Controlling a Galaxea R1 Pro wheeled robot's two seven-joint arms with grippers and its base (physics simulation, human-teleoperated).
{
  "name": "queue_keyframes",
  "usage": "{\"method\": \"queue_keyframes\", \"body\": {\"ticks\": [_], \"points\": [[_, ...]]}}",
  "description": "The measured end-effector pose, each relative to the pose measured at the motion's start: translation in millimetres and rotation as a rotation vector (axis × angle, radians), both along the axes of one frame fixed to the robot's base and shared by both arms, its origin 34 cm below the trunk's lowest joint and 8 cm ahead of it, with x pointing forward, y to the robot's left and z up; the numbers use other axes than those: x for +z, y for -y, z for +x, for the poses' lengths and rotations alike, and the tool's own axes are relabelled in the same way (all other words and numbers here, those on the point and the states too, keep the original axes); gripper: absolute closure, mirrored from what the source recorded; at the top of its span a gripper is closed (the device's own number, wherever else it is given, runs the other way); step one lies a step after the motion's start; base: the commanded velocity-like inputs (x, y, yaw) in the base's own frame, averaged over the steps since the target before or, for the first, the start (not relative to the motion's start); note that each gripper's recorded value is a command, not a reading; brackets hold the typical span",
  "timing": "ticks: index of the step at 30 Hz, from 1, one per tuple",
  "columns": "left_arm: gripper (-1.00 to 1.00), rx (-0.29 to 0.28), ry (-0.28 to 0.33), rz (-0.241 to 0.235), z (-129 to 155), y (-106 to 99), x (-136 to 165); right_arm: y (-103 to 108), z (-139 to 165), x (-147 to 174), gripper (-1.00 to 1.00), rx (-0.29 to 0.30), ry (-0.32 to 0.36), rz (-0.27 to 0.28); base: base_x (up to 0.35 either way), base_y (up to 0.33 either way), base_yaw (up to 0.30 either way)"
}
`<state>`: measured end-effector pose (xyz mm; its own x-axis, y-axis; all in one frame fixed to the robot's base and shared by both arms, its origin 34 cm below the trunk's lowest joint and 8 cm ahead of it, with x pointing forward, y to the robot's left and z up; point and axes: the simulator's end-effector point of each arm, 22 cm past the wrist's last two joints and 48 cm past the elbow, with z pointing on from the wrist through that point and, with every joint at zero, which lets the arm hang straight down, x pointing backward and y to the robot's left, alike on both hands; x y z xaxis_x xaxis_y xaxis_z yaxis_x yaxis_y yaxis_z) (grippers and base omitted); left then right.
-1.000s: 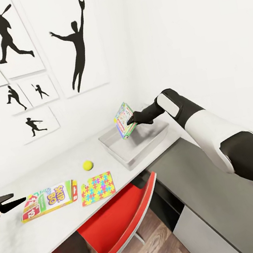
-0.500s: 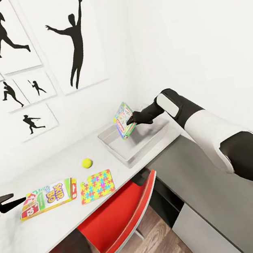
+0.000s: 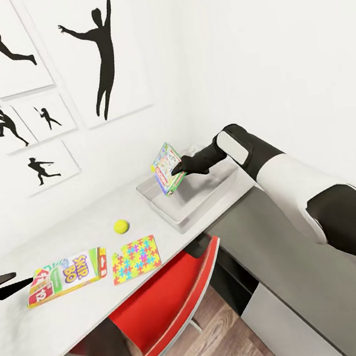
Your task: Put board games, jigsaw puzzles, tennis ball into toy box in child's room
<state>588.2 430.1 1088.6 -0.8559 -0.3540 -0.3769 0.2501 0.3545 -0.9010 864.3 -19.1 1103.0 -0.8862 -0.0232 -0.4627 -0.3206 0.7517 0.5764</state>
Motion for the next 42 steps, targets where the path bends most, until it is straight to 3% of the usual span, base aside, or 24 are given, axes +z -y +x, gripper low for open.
{"method": "queue_keyframes", "body": {"ticks": [21,24,26,29,33,42], "points": [[-1.0,0.005,-0.034,0.01,3.1,-5.0,-13.8,2.2,3.6,-26.8,1.0,-0.002,-0.035,-0.003,0.0,0.0,0.0],[-1.0,0.033,0.015,-0.006,10.9,-14.7,7.4,1.7,3.8,-30.4,1.0,-0.001,-0.04,-0.002,0.0,0.0,0.0],[-1.0,0.08,0.079,-0.038,20.0,-31.6,41.5,0.6,3.8,-32.2,1.0,0.001,-0.042,-0.002,0.0,0.0,0.0],[-1.0,0.113,0.134,-0.057,26.3,-45.2,69.5,0.1,4.5,-35.0,1.0,0.001,-0.044,-0.002,0.0,0.0,0.0],[-1.0,0.123,0.158,-0.056,30.1,-51.9,81.7,0.0,5.1,-39.8,1.0,0.002,-0.05,-0.002,0.0,0.0,0.0],[-1.0,0.137,0.163,-0.063,33.7,-55.2,79.8,2.2,6.3,-52.6,1.0,0.0,-0.065,-0.009,0.0,0.0,0.0]]}}
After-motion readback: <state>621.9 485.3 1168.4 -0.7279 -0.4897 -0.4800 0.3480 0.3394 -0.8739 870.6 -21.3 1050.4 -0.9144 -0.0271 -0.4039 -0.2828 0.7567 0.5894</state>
